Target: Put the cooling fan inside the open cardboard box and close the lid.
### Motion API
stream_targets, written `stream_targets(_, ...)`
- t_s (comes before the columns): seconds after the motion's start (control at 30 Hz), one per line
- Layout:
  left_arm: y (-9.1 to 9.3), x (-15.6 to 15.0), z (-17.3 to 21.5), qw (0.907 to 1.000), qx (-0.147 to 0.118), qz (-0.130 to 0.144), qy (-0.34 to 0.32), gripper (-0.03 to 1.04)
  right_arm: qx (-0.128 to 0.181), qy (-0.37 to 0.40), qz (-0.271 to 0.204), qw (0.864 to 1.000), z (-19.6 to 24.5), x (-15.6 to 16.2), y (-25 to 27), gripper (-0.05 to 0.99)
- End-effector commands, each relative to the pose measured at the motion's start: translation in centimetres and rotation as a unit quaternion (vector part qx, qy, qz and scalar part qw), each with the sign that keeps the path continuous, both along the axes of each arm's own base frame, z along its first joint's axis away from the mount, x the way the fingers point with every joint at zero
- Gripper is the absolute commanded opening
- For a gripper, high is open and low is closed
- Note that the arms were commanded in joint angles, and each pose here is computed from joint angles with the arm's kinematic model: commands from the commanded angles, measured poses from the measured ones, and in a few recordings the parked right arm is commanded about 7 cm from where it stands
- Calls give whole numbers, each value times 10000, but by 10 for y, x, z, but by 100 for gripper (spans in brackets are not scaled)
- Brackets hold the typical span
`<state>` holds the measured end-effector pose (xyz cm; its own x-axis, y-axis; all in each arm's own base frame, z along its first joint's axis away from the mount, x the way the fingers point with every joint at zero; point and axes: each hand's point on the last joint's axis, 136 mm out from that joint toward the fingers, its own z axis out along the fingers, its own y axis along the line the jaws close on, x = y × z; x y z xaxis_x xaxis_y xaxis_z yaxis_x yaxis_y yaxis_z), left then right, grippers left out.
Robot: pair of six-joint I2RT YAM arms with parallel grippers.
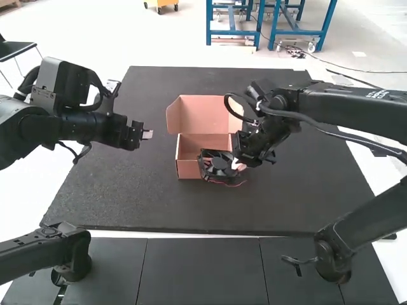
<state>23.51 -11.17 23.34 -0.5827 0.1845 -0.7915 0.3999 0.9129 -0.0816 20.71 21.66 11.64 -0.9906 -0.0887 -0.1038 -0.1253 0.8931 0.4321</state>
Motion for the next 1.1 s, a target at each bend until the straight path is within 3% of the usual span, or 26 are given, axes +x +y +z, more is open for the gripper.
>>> stream_targets(0.0,-2,-1,10,9997,-161,-20,-159,97,171,-260,102,9995,17,12,21,-2)
stream_targets(0.37,-3,0,13,9996,-211,-3,-210,97,-125,-866,330,9956,20,37,53,-2)
stream_targets(0.67,-3,0,14,9995,-221,-9,-223,97,-348,-1185,111,9923,12,63,51,-2)
stream_targets(1.07,-2,-2,16,9993,-284,26,-241,97,-404,-1431,-279,9885,11,109,46,-2)
